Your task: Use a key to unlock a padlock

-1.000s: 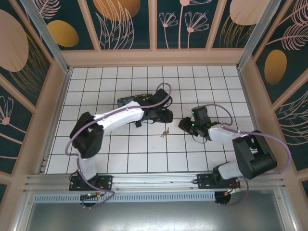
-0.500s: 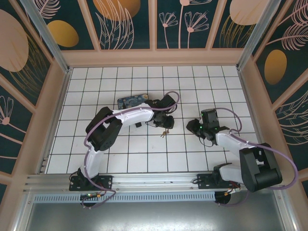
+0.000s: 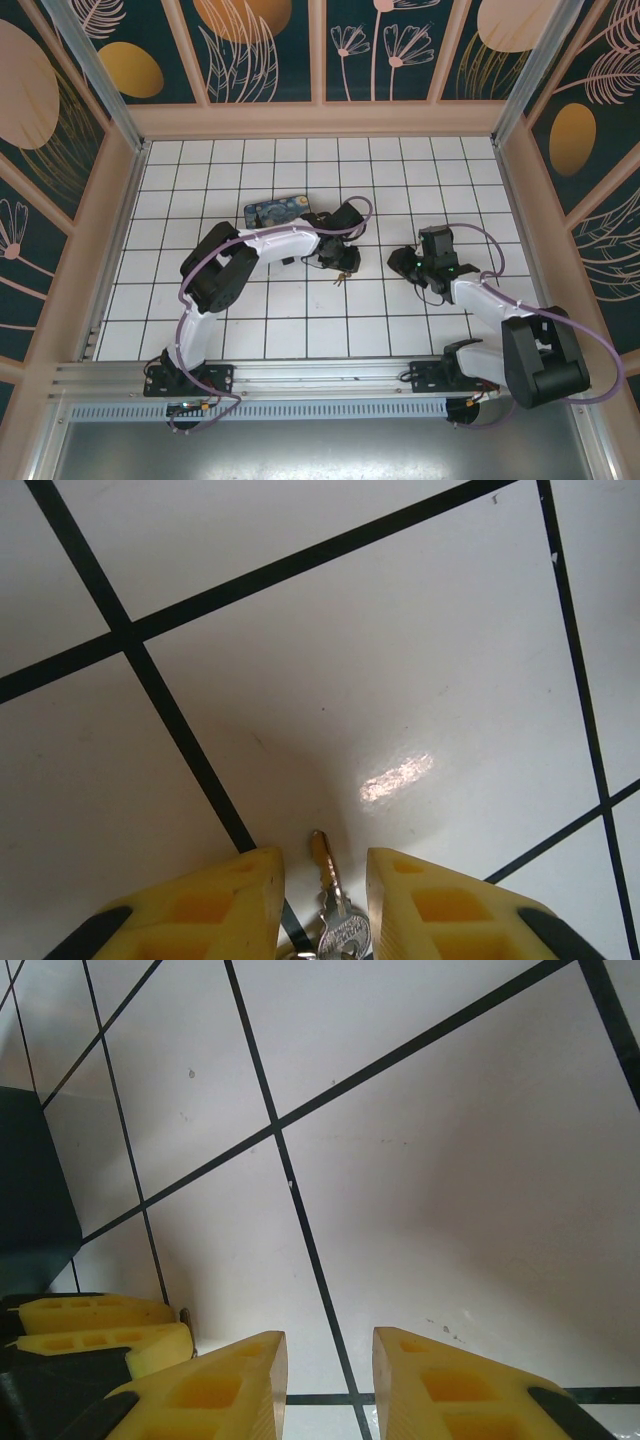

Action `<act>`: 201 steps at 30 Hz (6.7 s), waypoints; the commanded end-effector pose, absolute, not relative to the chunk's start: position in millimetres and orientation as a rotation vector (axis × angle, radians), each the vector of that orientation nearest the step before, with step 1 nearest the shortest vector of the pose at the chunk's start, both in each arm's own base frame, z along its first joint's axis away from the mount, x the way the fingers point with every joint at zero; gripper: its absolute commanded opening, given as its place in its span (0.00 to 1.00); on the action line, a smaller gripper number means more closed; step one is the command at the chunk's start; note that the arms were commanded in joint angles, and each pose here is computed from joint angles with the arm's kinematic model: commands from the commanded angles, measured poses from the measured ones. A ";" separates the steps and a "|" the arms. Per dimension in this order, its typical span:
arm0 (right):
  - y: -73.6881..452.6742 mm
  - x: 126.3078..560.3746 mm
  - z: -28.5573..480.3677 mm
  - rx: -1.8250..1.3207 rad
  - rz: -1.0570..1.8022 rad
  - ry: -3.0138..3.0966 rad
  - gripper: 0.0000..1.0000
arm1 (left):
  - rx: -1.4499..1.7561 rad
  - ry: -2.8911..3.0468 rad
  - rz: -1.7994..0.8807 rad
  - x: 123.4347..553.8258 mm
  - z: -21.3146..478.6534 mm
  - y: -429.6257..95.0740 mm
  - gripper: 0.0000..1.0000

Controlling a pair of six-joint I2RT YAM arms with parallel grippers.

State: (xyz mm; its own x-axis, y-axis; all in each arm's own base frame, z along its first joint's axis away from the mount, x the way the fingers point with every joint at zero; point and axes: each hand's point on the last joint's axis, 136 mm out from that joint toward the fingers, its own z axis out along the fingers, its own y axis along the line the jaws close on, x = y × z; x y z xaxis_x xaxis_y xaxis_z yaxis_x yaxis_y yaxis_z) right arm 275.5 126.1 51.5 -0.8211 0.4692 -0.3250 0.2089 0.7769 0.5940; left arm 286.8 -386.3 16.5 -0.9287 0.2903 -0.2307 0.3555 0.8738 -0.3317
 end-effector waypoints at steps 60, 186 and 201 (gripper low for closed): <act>166.5 250.4 55.8 0.292 0.868 2.505 0.28 | 0.112 2.906 -0.576 295.7 45.2 -388.1 0.00; 201.2 302.4 186.2 0.470 1.433 1.951 0.00 | -0.346 2.614 -0.343 301.7 132.9 -225.4 0.60; 206.5 289.5 181.3 0.398 1.456 1.961 0.00 | -0.369 2.609 -0.250 276.2 48.1 -219.1 0.73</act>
